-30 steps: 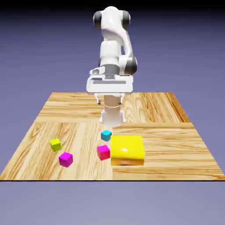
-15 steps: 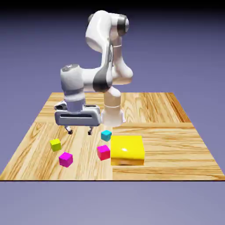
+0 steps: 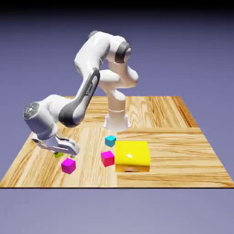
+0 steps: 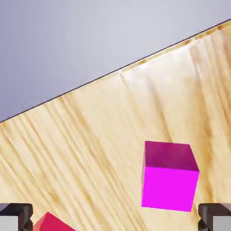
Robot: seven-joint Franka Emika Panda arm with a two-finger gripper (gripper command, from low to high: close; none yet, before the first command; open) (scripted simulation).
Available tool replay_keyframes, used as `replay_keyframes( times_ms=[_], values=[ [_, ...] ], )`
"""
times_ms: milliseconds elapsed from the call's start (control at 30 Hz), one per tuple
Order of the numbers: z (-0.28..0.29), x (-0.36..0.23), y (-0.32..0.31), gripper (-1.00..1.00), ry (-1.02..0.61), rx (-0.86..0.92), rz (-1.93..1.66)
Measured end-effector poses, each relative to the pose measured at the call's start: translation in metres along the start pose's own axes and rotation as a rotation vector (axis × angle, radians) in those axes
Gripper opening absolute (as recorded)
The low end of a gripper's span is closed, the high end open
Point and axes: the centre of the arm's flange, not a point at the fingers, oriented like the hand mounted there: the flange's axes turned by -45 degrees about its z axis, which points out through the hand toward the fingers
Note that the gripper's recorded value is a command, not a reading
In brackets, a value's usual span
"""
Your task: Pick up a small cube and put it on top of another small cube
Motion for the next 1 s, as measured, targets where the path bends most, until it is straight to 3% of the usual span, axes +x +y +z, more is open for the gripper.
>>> replay_keyframes(
  times_ms=[600,867,900,1000],
  values=[
    [0.09,0.062,0.031,0.0,-0.557,-0.06,0.073],
    [0.15,0.045,0.034,0.0,-0.558,-0.06,0.073],
    [0.15,0.045,0.034,-1.0,-0.558,-0.06,0.073],
    [0.142,0.048,0.033,-1.0,-0.557,-0.058,0.073]
  ],
)
